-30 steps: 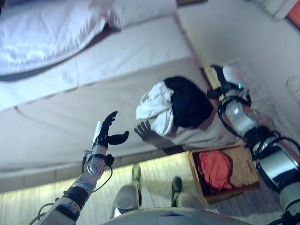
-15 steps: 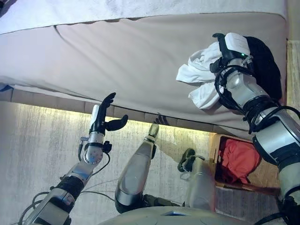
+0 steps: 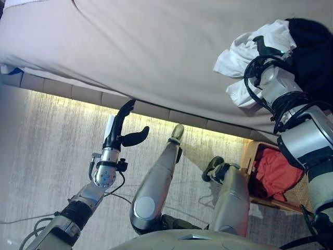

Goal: Pick up the clothes from the bed and place them into the basket

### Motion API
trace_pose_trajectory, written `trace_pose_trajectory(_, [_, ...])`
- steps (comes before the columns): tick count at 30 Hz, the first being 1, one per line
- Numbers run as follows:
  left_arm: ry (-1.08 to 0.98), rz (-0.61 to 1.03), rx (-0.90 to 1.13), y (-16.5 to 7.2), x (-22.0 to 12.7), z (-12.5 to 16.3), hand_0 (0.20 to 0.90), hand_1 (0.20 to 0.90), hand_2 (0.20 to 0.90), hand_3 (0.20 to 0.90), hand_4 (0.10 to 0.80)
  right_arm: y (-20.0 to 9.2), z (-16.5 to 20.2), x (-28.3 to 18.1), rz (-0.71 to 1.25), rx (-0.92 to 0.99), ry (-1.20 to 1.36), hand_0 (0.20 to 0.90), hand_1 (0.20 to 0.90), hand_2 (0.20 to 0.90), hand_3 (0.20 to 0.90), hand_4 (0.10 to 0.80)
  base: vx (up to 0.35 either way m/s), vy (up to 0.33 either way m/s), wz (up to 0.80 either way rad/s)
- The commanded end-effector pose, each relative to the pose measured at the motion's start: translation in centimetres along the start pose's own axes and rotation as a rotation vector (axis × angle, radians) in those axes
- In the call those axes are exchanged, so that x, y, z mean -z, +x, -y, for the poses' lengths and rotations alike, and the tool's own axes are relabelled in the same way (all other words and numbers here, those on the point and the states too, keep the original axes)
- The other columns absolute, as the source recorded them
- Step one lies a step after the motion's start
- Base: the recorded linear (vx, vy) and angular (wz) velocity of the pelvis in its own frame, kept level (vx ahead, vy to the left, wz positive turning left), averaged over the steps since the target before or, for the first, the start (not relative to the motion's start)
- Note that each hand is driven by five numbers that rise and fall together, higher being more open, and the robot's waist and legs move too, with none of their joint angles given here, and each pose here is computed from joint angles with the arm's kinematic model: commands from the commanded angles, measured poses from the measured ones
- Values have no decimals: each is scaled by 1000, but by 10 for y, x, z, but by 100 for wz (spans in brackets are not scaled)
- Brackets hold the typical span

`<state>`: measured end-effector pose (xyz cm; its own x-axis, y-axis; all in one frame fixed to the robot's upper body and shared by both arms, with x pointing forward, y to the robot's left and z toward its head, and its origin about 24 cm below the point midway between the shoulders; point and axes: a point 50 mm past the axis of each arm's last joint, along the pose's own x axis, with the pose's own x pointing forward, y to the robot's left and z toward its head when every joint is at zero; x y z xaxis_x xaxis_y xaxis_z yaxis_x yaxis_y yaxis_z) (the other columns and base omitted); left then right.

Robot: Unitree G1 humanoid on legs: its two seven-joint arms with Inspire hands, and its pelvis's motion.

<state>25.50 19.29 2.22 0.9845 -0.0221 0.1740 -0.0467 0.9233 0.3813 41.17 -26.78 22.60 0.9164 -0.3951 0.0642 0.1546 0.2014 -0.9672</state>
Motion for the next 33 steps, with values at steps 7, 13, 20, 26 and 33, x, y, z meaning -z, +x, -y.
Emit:
trace_pose_trajectory(7, [-57,246,-74,10,-45,-23,900,900,900,900,800,4,48,22,-186,-52,-51,900,900,900,900,800,-56,-31,7])
trace_pose_trajectory(13, [-63,255,-73,10,-48,-23,900,900,900,900,800,5,57,21,-137,46,-23,300,300,300,200,100,-59,-1,-3])
trace_pose_trajectory(20, [-45,247,-66,9,-46,-25,900,900,900,900,800,5,62,8,-21,158,22,300,300,300,200,100,-25,2,-5])
trace_pose_trajectory(26, [-23,232,-53,15,-46,-21,900,900,900,900,800,4,68,2,50,207,146,300,300,300,200,100,15,1,-4])
trace_pose_trajectory(33, [5,125,-23,12,-28,-16,900,900,900,900,800,-2,92,-9,196,361,241,300,300,300,200,100,60,-10,-11])
